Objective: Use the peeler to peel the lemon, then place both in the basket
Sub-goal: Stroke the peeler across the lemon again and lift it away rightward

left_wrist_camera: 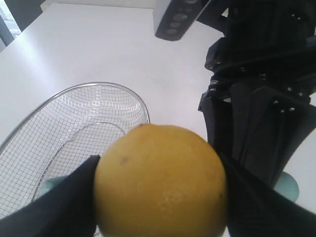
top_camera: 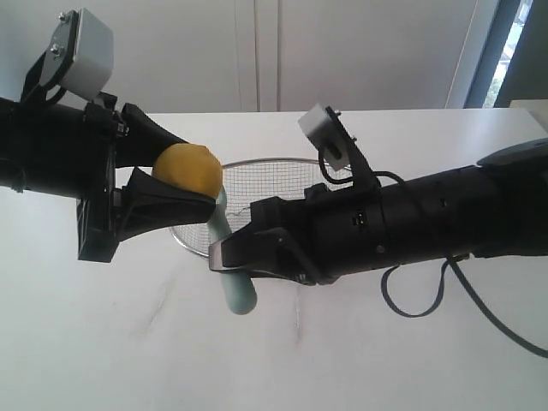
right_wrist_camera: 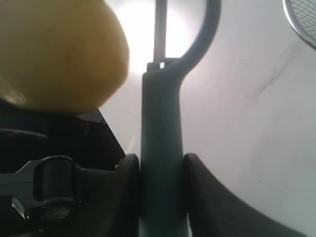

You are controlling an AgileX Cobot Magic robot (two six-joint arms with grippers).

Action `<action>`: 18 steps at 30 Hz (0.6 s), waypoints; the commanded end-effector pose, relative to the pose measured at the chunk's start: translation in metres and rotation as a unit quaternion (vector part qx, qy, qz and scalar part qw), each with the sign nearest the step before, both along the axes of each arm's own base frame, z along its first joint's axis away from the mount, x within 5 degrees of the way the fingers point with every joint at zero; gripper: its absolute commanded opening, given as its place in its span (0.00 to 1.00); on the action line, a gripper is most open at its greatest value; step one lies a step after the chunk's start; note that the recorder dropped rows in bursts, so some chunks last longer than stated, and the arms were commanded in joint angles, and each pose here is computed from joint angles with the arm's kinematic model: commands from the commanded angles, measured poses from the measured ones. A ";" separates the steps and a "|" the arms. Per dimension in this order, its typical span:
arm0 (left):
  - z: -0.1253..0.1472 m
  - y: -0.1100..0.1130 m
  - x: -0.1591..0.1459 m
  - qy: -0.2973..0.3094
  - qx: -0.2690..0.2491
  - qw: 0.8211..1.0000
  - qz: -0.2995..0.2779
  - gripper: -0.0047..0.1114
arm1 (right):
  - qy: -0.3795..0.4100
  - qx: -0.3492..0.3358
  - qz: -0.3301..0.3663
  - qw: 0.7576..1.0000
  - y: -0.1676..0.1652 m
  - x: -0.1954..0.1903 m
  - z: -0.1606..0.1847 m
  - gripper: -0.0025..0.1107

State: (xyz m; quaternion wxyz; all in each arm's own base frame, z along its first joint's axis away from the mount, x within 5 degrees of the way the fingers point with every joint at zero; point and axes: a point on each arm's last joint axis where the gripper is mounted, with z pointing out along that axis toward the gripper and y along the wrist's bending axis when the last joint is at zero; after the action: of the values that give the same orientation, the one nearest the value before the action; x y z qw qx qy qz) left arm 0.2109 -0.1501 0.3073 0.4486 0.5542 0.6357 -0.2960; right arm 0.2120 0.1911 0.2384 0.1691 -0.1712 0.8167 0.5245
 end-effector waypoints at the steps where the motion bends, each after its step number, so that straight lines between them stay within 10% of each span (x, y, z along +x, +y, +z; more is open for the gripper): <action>1: 0.002 -0.002 -0.003 0.004 -0.012 1.000 -0.004 0.05 | -0.010 0.011 0.007 1.000 0.003 0.001 0.006 0.02; 18: 0.002 -0.002 -0.003 0.004 -0.012 1.000 -0.004 0.05 | -0.054 -0.001 -0.012 0.998 -0.006 -0.005 0.025 0.02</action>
State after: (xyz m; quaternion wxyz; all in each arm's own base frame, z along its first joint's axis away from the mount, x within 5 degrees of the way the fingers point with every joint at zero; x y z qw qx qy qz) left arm 0.2112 -0.1502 0.3078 0.4502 0.5514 0.6362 -0.2974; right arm 0.2100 0.1866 0.2543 0.2092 -0.1846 0.8150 0.5078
